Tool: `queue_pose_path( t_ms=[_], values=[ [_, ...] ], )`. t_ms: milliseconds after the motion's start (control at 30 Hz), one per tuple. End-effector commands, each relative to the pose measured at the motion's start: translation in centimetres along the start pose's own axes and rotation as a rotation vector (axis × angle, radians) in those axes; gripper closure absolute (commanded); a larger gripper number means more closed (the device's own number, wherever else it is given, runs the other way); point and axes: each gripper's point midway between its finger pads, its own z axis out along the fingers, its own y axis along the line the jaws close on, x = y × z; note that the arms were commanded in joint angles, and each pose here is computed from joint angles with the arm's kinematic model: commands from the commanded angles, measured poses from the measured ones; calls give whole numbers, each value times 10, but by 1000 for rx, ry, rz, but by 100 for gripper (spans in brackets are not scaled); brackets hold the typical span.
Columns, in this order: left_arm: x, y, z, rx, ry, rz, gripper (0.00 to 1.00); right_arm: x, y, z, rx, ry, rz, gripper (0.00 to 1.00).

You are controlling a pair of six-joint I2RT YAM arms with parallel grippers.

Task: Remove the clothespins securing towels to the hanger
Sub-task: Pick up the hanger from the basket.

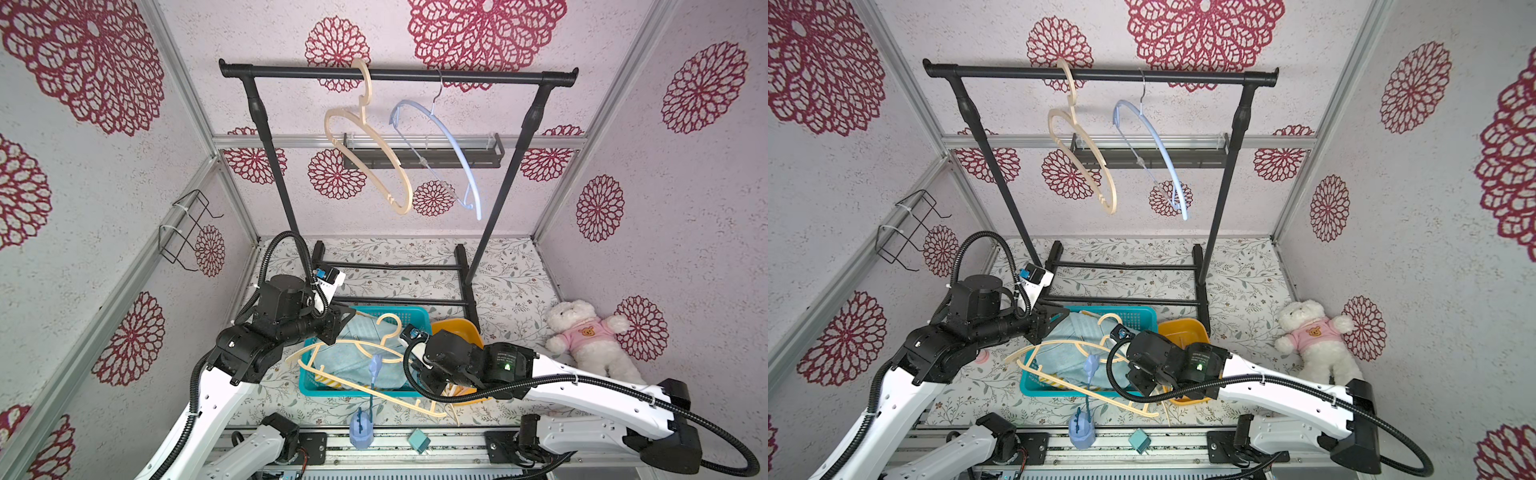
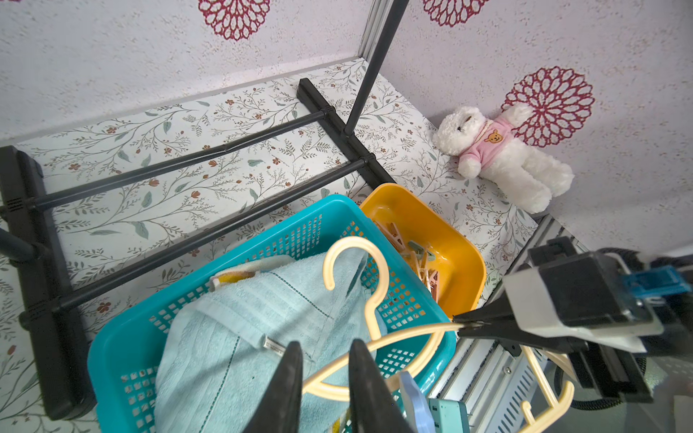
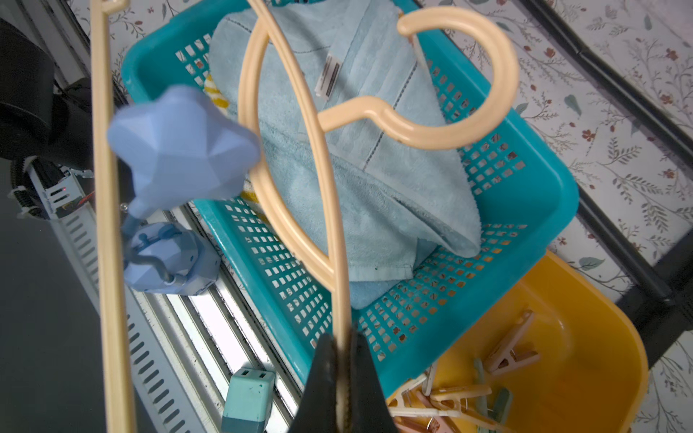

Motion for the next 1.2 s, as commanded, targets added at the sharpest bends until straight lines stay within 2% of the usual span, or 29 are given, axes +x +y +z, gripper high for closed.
queue_pose_path(
  t_ms=[0,233,433,567,767,867,967,1167],
  values=[
    [-2,-4,-3,11,-1,0,75,-29,-5,-23,45,-130,-8,100],
    [0,-7,-1,24,17,0,74,-37,-2,-23,85,-152,-54,100],
    [4,-11,3,56,34,-11,69,-58,-6,-38,104,-232,-51,100],
    [1,-16,1,77,30,-5,60,-70,-7,-50,102,-275,-58,100],
    [-5,-29,-9,135,26,2,41,-80,-9,-61,111,-316,-73,100],
    [-10,-41,-21,182,32,20,39,-85,-12,-68,131,-339,-96,100],
    [-11,-47,-30,206,66,38,33,-90,-14,-75,145,-379,-144,100],
    [-7,-52,-22,252,161,55,29,-106,-4,-91,155,-482,-290,100]
  ],
)
